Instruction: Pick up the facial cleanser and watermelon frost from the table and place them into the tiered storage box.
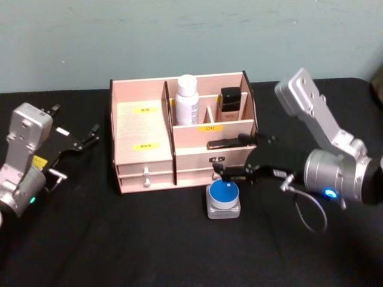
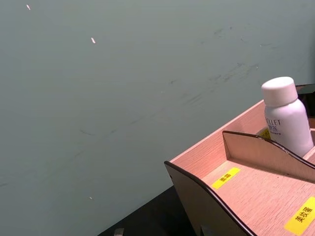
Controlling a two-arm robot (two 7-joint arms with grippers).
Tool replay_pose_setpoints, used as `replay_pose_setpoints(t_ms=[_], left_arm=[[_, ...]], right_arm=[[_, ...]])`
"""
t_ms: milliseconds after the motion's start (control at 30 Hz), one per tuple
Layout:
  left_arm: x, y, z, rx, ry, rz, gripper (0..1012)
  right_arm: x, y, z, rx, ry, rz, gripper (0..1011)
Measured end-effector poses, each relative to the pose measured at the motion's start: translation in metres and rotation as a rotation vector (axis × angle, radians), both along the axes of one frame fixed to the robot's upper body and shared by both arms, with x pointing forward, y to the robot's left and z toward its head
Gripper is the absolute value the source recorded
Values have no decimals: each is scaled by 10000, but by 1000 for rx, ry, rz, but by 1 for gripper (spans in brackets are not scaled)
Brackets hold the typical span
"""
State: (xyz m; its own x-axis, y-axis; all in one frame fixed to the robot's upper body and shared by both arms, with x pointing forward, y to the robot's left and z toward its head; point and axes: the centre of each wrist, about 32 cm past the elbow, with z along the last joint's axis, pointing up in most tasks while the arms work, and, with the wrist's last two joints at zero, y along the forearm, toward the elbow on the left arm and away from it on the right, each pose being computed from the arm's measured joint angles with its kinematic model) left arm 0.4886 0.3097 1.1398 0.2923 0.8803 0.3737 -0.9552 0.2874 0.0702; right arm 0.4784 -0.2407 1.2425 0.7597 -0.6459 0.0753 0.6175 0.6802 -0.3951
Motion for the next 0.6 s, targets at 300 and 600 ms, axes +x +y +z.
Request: replay_pose_setpoints(t_ms=[300, 600], left_arm=[[0, 0, 0, 0, 0, 0, 1009], [0, 0, 0, 0, 0, 0, 1010]], right_arm=[[-241, -49, -205, -40, 120, -7, 1000], [-297, -42, -292, -69, 155, -6, 1000]])
